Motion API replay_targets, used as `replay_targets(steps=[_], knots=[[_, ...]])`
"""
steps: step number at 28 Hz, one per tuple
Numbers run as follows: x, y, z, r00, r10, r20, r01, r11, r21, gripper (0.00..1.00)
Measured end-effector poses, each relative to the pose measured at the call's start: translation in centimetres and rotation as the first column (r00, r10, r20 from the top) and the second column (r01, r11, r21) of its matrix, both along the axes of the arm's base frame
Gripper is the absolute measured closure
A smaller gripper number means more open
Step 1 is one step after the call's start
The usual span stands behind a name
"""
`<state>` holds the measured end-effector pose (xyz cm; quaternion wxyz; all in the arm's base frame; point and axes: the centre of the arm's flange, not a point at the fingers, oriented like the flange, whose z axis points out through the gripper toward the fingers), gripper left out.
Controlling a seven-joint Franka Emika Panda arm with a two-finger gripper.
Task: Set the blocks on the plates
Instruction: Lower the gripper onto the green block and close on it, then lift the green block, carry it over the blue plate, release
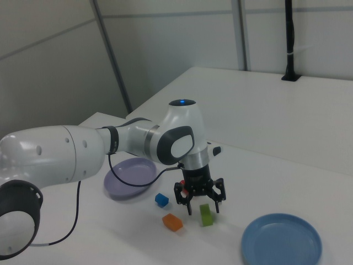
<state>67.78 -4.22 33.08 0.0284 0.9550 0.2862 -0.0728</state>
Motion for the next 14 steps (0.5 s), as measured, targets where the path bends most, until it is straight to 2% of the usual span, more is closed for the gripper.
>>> replay_targets(steps=[6,9,10,11,12,14], knots=[[0.2,0.0,-1.6,1.000,-0.001,-0.005,0.001,1.000,-0.010,0.16],[0.2,0.0,-1.9,1.000,0.003,-0.009,-0.003,1.000,-0.017,0.27],[0.2,-0.1,-2.0,1.000,0.004,-0.010,-0.004,1.000,-0.018,0.37],[0.2,-0.1,-2.0,1.000,0.004,-0.010,-0.004,1.000,-0.019,0.37],[0.2,-0.1,-2.0,1.000,0.004,-0.010,-0.004,1.000,-0.019,0.44],[0.2,0.0,-2.0,1.000,0.004,-0.010,-0.004,1.000,-0.019,0.51]])
